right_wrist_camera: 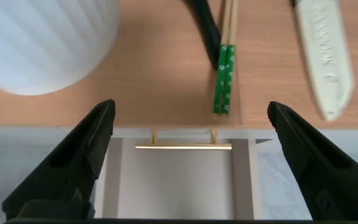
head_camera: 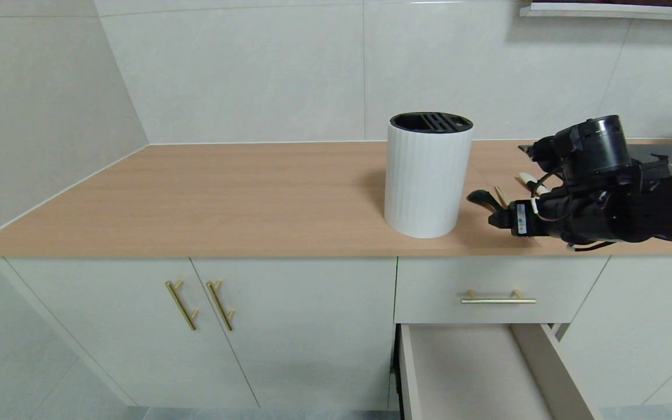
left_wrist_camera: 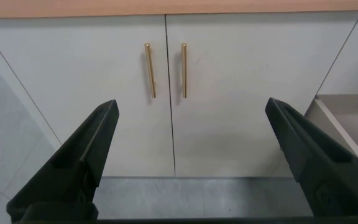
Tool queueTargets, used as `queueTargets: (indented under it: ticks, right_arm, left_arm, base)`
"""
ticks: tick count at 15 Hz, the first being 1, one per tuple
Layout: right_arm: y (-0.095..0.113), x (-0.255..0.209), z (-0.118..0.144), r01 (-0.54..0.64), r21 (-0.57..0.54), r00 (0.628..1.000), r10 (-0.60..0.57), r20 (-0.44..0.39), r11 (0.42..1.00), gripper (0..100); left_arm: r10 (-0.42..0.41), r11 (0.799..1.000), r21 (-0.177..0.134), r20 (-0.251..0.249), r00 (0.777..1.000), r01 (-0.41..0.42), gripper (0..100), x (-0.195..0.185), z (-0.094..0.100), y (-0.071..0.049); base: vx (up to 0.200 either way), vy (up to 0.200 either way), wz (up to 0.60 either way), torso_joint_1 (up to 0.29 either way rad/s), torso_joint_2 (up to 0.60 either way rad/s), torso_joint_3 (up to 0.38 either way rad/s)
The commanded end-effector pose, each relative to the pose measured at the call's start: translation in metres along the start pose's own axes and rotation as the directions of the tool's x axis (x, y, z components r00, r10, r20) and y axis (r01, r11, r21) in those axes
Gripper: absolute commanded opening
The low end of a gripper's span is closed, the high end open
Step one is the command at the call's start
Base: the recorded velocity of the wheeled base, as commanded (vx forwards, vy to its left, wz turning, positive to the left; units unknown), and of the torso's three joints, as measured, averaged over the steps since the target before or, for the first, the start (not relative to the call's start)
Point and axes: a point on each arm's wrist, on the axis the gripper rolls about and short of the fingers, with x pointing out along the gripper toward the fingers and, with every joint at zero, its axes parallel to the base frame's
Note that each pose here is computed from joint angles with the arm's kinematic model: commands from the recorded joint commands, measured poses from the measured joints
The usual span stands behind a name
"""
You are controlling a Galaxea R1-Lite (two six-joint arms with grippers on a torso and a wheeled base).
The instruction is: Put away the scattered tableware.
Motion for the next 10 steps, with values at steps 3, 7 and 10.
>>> queueTargets:
  ticks: [3, 7, 10]
  right_arm:
    - [-0.008, 0.033, -0.006, 0.059, 0.009, 0.998, -0.059, -0.036, 0.998, 100]
    - [-0.016, 0.057, -0.006, 0.088, 0.041, 0.996, -0.087, -0.012, 0.995, 100]
    - [-0.017, 0.061, -0.008, 0.091, 0.041, 0.996, -0.090, -0.018, 0.995, 100]
  left_arm:
    - [0.000, 1.000, 0.000, -0.001, 1.000, 0.000, 100, 0.000, 0.000, 0.000]
    - [0.000, 1.000, 0.000, -0.001, 1.000, 0.000, 100, 0.000, 0.000, 0.000]
    - [0.000, 1.000, 0.000, -0.001, 1.000, 0.000, 100, 0.000, 0.000, 0.000]
  base:
    - [0.000, 0.000, 0.00, 0.000, 0.00, 0.000]
    - [0.000, 0.000, 0.00, 0.000, 0.00, 0.000]
    - [0.000, 0.000, 0.00, 0.000, 0.00, 0.000]
